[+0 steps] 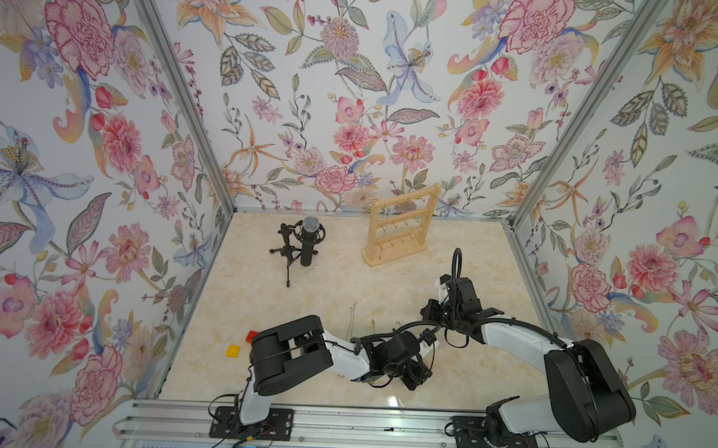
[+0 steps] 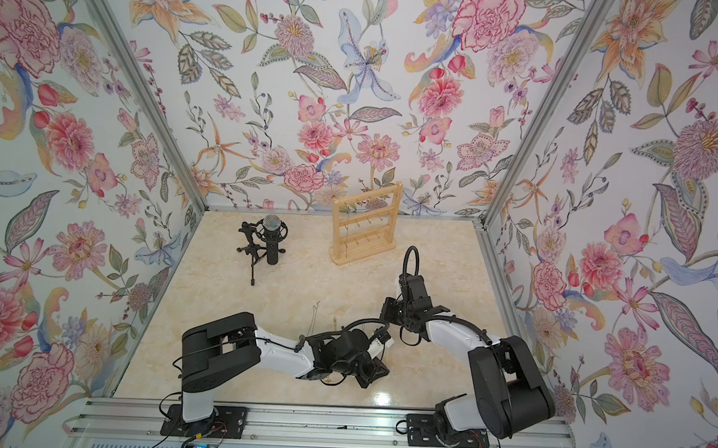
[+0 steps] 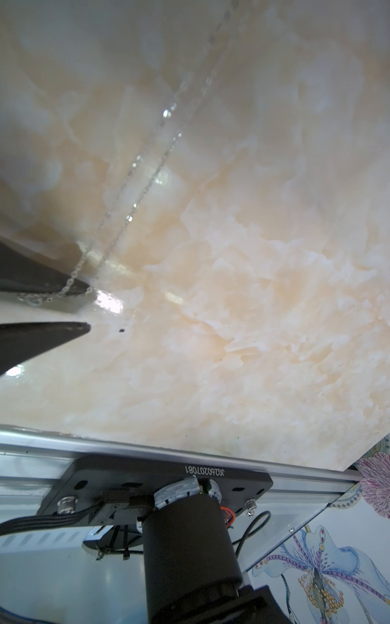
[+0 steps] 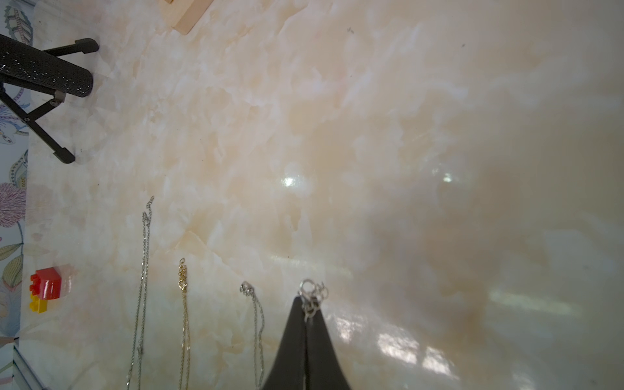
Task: Take the necklace off the jewelry display stand
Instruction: Place the necklace at the center of the board.
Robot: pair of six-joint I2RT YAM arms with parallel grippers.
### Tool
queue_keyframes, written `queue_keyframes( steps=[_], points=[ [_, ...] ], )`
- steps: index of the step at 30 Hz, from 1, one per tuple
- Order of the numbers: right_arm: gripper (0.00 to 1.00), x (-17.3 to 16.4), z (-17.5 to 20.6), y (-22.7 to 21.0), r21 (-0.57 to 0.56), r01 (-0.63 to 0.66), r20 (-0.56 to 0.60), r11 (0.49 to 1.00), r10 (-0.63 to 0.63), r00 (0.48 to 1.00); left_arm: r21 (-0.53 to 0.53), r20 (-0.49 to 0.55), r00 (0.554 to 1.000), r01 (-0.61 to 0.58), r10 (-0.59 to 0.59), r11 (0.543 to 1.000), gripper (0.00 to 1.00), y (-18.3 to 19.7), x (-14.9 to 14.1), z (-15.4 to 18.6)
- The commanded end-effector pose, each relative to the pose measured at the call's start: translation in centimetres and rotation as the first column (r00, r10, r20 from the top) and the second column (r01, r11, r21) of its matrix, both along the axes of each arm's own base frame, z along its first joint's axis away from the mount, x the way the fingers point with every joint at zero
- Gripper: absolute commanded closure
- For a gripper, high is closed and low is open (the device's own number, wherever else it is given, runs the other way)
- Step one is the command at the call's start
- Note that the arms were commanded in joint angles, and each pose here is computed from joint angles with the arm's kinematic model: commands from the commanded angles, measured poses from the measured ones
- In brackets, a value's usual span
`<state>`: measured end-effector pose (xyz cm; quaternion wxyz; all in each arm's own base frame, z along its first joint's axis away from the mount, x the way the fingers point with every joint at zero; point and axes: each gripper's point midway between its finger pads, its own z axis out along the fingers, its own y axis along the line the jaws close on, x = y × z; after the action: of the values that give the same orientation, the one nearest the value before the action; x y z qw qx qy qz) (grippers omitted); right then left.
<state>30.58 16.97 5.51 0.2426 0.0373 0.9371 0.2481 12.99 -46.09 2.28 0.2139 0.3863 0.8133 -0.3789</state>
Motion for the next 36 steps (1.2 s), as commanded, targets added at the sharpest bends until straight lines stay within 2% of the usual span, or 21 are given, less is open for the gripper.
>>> queue_keyframes(
  steps=[1, 16, 23, 27, 36],
  points=[
    [1.00, 1.0, 0.5, 0.2, -0.004, -0.001, 0.028, 1.000, 0.001, 1.000, 0.208, -0.064, 0.998, 0.000, 0.014, 0.978, 0.81, 4.4, -1.1, -4.9],
    [1.00, 0.7, 0.6, 0.5, 0.012, -0.018, 0.026, 1.000, 0.018, 1.000, 0.300, -0.059, 0.998, -0.019, 0.038, 0.954, 0.77, 5.9, -1.6, -5.1],
    [1.00, 0.5, 0.6, 0.4, 0.008, -0.022, 0.026, 1.000, 0.021, 0.999, 0.357, -0.039, 0.999, -0.022, 0.039, 0.934, 0.72, 6.1, -1.6, -5.3],
    [1.00, 0.3, 0.9, 0.3, 0.011, -0.021, 0.036, 1.000, 0.020, 0.999, 0.371, -0.016, 0.999, -0.027, 0.036, 0.928, 0.68, 6.0, -1.6, -5.1],
    [1.00, -0.7, 2.2, -0.1, 0.030, -0.029, 0.083, 0.999, 0.026, 0.996, 0.380, -0.005, 0.999, -0.034, 0.039, 0.924, 0.66, 5.9, -1.7, -5.0]
  ],
)
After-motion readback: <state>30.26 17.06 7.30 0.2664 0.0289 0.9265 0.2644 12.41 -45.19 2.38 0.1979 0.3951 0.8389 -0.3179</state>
